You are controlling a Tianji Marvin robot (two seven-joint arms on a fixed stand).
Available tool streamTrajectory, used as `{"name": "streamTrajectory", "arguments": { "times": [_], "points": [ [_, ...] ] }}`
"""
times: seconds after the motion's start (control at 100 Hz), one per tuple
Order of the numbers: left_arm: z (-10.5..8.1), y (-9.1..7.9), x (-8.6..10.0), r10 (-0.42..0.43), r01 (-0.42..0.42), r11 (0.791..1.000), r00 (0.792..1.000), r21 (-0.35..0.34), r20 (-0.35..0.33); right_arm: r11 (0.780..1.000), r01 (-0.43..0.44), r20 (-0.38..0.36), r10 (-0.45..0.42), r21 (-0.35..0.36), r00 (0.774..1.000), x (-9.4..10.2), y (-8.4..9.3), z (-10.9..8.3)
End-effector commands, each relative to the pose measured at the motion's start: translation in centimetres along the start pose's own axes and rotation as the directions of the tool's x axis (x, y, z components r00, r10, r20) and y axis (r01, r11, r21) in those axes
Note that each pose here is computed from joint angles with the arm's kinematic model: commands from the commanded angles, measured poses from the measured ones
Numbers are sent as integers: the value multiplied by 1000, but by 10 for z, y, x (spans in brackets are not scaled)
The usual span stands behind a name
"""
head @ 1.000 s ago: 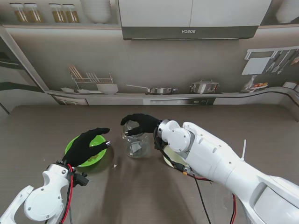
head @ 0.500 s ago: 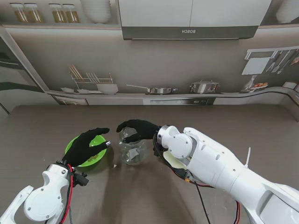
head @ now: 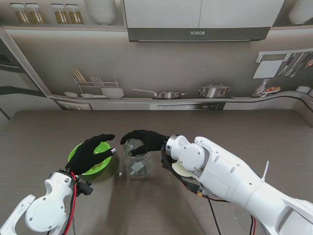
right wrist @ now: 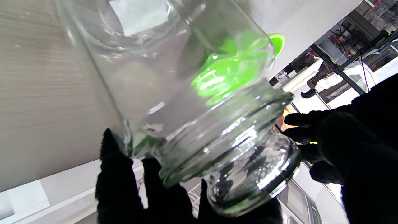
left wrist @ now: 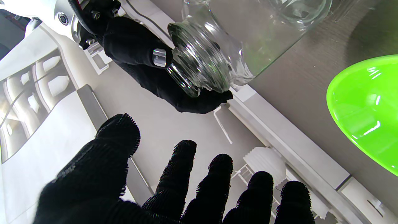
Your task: Pour mung beans into a glass jar with a funnel
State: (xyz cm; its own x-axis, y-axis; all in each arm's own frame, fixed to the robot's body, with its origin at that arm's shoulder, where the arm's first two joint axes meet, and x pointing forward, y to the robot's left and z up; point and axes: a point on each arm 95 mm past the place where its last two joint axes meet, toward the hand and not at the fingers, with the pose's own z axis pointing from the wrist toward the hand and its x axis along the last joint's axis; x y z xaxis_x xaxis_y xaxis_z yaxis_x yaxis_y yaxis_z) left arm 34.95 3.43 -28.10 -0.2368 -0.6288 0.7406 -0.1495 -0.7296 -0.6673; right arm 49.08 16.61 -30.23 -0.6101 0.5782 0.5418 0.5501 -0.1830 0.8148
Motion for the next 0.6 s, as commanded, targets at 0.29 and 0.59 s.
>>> {"name": "streamTrajectory", "arguments": {
  "times": [0.29,0.59],
  "points": [
    [0,2,5,-3,2,1000,1000,-15,-9,988,-31,16,29,153,999,-12,-64,-21],
    [1,2,5,-4,4,1000,1000,-17,-7,987,-26,6,25,160,1000,-12,-65,-28]
  ]
}}
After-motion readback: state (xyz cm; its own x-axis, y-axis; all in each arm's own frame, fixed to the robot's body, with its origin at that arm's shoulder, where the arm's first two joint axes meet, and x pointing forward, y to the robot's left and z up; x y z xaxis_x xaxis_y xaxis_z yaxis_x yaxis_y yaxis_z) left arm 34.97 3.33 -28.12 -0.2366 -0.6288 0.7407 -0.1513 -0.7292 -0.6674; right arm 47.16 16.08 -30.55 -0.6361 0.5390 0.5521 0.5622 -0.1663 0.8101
